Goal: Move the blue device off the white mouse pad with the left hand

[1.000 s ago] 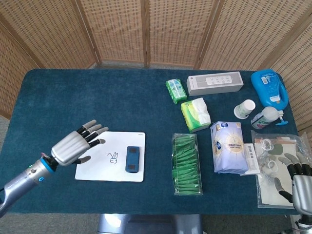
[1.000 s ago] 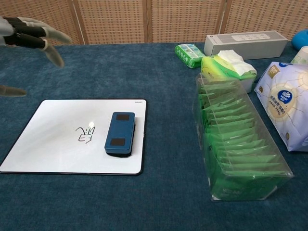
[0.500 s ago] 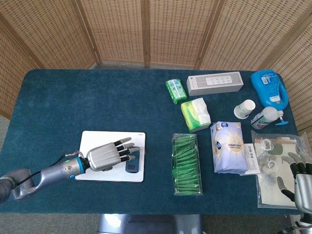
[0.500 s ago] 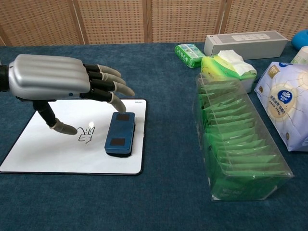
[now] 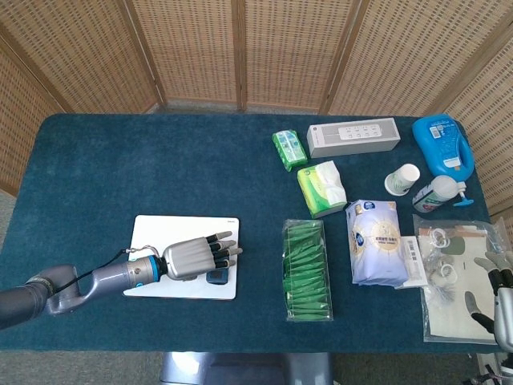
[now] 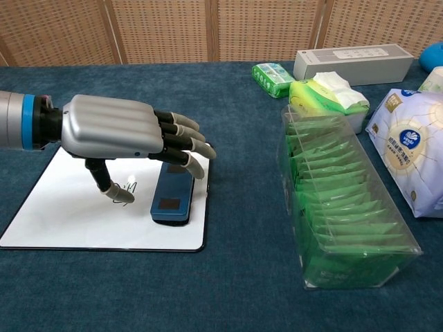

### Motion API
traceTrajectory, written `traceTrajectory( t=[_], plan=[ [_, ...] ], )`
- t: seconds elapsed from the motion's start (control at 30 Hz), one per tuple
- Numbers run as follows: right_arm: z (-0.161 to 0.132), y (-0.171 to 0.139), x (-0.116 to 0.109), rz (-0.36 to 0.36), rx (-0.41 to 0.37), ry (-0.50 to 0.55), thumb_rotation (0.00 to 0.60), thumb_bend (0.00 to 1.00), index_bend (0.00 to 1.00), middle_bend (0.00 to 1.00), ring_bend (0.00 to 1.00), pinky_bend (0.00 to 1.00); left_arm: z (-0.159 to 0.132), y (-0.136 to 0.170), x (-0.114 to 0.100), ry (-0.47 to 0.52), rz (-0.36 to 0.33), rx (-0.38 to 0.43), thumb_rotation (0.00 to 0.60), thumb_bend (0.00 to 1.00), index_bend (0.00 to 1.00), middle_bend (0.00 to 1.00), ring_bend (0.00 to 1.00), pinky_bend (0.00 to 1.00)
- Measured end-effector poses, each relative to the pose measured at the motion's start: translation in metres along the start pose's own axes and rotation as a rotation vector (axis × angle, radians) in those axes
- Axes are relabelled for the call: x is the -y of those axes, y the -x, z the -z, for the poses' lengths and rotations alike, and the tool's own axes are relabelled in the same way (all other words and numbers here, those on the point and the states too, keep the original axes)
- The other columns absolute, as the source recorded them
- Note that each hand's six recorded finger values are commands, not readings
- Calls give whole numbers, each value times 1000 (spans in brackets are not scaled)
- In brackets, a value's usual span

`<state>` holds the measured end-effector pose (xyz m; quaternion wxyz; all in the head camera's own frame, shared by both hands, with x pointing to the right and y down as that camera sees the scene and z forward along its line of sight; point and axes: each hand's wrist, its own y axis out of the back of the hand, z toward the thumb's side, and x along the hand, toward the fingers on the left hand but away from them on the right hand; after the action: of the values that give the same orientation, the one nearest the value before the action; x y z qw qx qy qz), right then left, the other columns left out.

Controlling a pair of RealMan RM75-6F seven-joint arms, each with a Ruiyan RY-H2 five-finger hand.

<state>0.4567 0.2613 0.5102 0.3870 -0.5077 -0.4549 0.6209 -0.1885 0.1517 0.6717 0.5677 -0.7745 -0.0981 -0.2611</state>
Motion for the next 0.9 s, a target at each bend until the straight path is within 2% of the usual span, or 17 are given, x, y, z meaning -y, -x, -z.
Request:
traceTrajectory(
  t=[0.57,0.9],
  plan=[
    [8,-2,-2,8,25,-3,600,316,267,226,121,246,4,-22,8,-67,34,19,600,299,213,0,0,0],
    [9,-4,-3,16,34,-4,600,316,268,226,121,246,9,-29,10,-65,35,11,600,299,249,0,0,0]
  ],
)
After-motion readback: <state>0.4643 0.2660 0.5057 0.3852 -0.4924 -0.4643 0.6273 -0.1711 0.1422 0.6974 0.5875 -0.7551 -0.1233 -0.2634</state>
